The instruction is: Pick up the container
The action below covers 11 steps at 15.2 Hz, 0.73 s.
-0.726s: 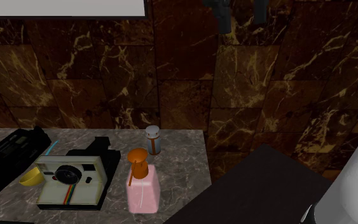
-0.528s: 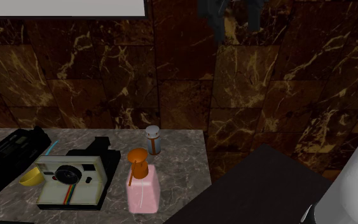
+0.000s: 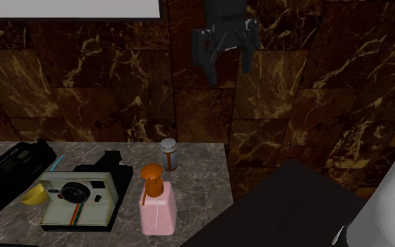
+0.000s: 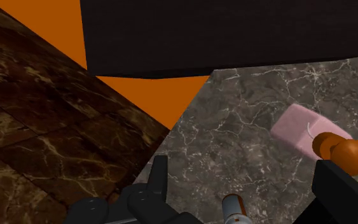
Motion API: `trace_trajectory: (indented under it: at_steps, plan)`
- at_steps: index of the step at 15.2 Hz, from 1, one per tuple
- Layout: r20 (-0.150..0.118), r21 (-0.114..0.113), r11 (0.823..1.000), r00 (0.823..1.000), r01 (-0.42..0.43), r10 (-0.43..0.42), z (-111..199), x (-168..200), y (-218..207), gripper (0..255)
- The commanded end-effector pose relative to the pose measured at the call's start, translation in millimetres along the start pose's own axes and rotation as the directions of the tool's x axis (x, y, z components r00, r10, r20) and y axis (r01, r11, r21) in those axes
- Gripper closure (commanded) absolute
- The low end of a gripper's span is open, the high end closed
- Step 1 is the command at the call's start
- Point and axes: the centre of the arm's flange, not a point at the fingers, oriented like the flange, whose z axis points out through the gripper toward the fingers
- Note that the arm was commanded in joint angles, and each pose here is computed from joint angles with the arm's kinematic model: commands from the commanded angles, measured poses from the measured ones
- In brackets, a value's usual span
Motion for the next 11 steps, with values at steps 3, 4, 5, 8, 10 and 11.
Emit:
trace_trajectory:
  at_steps: [3,4,5,8,10,11]
  plan:
    - [-0.024,0.013,1.0,1.0,-0.009,0.01,39.0,33.9,-9.6,0]
    - [-0.03,0.017,1.0,0.999,-0.011,0.012,48.1,42.3,-11.8,0]
    - [-0.035,0.02,1.0,0.999,-0.013,0.014,57.1,50.8,-14.0,0]
    - [-0.051,0.029,0.999,0.998,-0.02,0.021,83.7,76.5,-20.7,0]
    - [-0.062,0.036,0.999,0.998,-0.024,0.026,101.2,93.9,-25.2,0]
    - [-0.067,0.039,0.999,0.997,-0.026,0.028,109.9,102.7,-27.5,0]
